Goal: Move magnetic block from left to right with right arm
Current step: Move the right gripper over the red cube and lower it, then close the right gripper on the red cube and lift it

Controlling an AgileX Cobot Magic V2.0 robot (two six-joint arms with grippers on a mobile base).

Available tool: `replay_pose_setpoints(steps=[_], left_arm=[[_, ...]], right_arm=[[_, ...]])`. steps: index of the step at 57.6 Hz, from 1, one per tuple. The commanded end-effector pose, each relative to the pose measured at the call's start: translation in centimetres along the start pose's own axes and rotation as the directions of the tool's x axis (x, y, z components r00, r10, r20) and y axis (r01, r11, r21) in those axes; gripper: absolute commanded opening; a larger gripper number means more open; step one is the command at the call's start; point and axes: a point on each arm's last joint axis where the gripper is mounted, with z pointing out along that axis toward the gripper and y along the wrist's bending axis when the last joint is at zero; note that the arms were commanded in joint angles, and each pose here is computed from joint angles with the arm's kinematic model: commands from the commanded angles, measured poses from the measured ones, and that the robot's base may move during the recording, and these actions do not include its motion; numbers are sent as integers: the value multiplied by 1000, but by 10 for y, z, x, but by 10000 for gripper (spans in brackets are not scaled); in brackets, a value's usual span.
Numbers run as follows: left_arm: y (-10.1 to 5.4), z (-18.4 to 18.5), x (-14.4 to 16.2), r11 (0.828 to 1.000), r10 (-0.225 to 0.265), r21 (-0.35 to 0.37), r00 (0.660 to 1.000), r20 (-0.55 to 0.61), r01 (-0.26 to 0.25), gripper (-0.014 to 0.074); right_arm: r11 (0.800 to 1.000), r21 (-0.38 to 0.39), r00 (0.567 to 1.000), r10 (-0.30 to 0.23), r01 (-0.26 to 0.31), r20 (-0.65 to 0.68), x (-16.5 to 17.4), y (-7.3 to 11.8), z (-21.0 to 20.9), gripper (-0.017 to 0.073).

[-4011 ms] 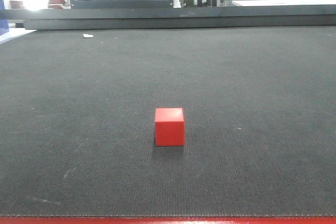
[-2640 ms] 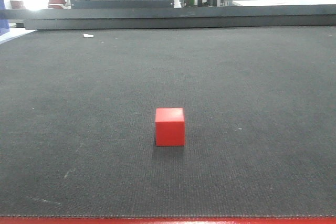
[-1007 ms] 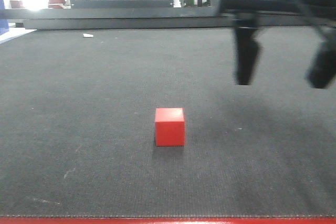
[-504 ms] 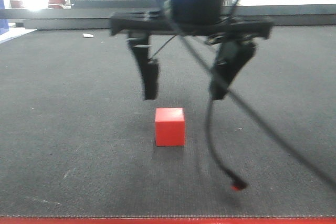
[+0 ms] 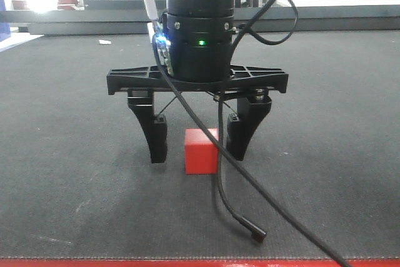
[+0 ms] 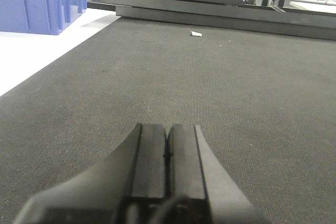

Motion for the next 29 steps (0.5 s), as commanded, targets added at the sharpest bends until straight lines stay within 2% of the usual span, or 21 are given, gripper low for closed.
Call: replay_pose_setpoints(steps=[1,29], left_arm=[[0,-1,-5,1000,-5,2,996,85,4,-117],[0,-1,-5,1000,-5,2,996,85,4,-117]], right_arm=[[997,-68,997,33,-28,76,-8,-3,-31,624],[998,-56,997,34,-31,63,-9,-3,-24,624]])
